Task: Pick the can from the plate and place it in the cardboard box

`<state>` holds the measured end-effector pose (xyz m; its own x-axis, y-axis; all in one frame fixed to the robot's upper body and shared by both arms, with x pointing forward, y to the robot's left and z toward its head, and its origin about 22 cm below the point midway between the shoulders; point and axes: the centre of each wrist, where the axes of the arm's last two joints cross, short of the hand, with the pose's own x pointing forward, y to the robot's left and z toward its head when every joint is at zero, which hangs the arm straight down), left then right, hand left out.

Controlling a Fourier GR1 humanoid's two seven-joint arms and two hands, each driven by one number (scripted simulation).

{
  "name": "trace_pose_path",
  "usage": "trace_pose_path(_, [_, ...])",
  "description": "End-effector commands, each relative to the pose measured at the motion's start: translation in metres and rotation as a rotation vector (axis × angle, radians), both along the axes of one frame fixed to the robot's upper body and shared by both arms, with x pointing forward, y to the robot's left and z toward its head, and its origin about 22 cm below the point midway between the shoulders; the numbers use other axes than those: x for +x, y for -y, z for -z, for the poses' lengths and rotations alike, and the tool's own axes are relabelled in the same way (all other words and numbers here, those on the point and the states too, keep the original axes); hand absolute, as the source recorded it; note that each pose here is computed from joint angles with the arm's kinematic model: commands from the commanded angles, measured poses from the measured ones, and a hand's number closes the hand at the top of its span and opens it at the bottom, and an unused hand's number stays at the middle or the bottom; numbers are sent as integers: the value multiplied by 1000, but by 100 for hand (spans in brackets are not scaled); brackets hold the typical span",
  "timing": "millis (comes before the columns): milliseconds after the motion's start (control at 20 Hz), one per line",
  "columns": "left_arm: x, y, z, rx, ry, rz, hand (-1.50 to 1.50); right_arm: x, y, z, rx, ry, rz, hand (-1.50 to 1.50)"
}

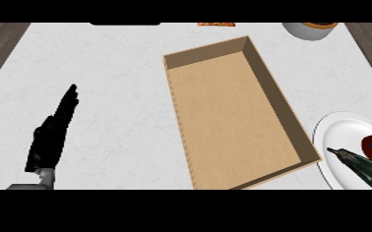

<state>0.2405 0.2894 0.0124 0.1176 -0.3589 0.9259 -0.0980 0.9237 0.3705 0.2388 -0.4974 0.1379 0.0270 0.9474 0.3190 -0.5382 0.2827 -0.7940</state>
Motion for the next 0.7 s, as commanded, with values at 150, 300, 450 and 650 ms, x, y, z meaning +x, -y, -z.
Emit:
trace_pose_path(150, [-7,-1,12,2,10,12,0,-6,19,13,-16,-18,5,-150])
trace_pose_path(300, [0,15,4,4,1,-14,0,-7,17,32,-9,-12,11,-150])
trace_pose_path(450, [-3,5,1,5,-4,-13,0,-12,9,27,4,-9,13,-150])
trace_pose_path(650, [-2,3,12,-4,0,8,0,15,-4,29,7,-13,25,-150])
